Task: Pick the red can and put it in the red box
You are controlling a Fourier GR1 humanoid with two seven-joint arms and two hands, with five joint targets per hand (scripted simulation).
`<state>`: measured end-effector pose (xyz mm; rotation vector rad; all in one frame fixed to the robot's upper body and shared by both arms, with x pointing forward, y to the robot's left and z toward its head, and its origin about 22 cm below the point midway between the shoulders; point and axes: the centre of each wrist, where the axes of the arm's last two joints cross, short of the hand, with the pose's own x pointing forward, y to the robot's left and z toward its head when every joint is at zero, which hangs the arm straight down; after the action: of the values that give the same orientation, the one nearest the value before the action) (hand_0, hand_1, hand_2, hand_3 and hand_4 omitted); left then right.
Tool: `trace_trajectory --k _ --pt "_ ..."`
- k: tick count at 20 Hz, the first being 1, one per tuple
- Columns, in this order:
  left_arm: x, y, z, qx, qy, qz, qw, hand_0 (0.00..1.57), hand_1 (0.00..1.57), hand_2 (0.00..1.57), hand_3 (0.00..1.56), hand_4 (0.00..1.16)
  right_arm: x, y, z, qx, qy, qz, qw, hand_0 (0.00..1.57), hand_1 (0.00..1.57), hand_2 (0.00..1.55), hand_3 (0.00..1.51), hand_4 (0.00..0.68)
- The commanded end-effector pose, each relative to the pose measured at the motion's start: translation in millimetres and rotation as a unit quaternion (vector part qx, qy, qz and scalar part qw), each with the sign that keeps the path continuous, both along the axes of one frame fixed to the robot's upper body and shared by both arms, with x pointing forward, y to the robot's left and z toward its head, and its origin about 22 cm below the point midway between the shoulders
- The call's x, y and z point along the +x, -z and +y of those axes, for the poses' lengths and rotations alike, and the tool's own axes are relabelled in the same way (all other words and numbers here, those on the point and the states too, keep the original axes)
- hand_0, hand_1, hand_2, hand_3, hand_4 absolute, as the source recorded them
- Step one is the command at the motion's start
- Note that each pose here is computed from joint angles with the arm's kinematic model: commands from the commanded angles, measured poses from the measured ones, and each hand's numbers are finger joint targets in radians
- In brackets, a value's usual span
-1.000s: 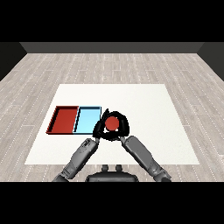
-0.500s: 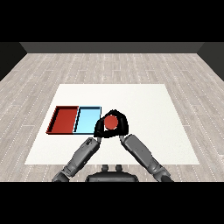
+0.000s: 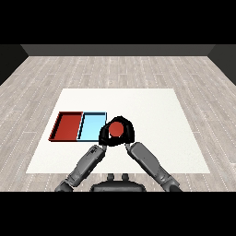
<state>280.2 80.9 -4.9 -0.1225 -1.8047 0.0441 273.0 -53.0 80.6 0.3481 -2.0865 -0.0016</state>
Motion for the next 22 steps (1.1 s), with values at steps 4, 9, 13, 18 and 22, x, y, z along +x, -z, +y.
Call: trace_trajectory --k 4,9,13,18,22 --pt "0.6 -7.5 -7.6 -0.026 0.001 -0.046 0.999 1.57 1.57 1.57 1.51 1.15 0.2 5.4 -2.9 -0.037 0.006 0.035 0.9987 0.0 0.0 0.0 0.0 0.0" --pt "3.3 -2.9 -8.3 -0.015 -0.013 -0.041 0.999 1.57 1.57 1.57 1.51 1.15 10.5 6.1 1.5 -0.052 -0.001 0.043 0.9977 0.0 0.0 0.0 0.0 0.0" --pt "-5.8 -1.8 4.5 -0.005 -0.024 -0.048 0.999 1.57 1.57 1.57 1.49 1.13 10.0 -14.8 1.2 -0.047 0.014 0.044 0.9979 0.0 0.0 0.0 0.0 0.0" --pt "-0.3 9.0 3.2 0.002 -0.018 -0.054 0.998 1.57 1.57 1.57 1.49 1.13 1.5 2.2 -3.6 -0.038 0.016 0.055 0.9977 0.0 0.0 0.0 0.0 0.0" --pt "0.2 -22.8 -16.0 0.0 -0.026 -0.043 0.999 1.57 1.57 1.57 1.48 1.13 7.7 6.6 -21.1 -0.031 0.02 0.052 0.9979 0.0 0.0 0.0 0.0 0.0"
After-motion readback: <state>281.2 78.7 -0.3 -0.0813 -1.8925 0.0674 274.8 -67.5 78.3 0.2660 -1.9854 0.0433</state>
